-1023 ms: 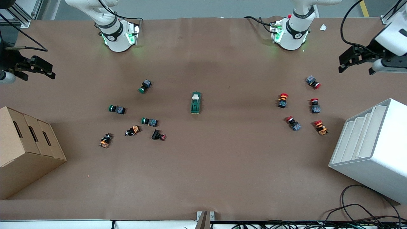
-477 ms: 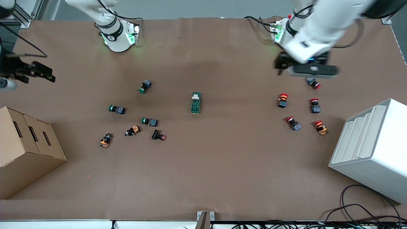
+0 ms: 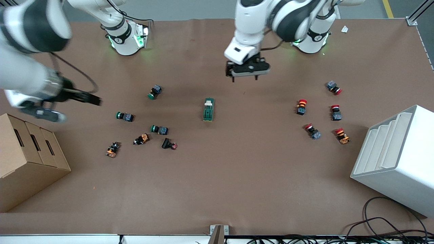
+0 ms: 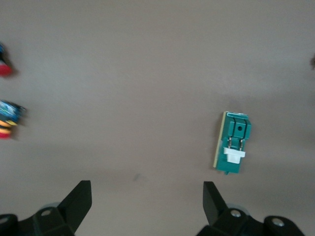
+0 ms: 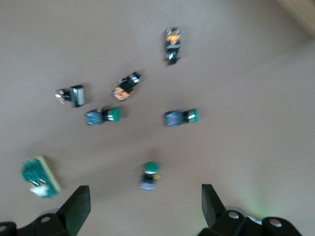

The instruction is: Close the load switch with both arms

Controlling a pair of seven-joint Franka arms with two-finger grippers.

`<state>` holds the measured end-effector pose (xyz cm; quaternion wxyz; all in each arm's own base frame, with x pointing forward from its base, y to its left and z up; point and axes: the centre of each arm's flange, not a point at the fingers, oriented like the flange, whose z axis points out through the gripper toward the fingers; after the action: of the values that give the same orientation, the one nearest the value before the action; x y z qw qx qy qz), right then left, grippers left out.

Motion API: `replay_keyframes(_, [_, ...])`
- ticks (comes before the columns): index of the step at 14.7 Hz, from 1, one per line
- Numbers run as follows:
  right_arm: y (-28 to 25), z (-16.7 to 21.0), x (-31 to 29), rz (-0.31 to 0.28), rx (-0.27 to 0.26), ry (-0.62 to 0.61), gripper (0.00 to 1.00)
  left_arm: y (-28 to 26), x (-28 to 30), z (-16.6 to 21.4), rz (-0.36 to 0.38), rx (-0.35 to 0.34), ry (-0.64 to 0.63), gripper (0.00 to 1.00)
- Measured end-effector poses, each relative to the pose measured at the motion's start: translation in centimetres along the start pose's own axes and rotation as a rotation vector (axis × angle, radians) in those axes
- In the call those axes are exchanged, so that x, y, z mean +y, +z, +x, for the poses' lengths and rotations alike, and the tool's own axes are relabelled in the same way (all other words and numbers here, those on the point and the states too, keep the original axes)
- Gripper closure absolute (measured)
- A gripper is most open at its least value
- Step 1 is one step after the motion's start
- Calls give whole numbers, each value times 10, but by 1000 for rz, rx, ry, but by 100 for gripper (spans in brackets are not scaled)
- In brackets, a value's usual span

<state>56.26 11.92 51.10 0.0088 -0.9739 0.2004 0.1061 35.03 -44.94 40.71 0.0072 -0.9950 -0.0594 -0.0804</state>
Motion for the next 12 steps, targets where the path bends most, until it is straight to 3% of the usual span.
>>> replay_keyframes(2, [31,-20,-55,31,-36,108,0,35,28,-39,16,58,-16,0])
replay_keyframes(5, [73,-40,-99,94,-82,173,0,94,57,-96,16,164,-55,0])
replay_keyframes(9, [139,-82,-143,152,-80,203,0,163,71,-157,-44,280,-63,0])
replay_keyframes(12, [205,-122,-173,204,-67,205,0,189,79,-179,-103,347,-3,0])
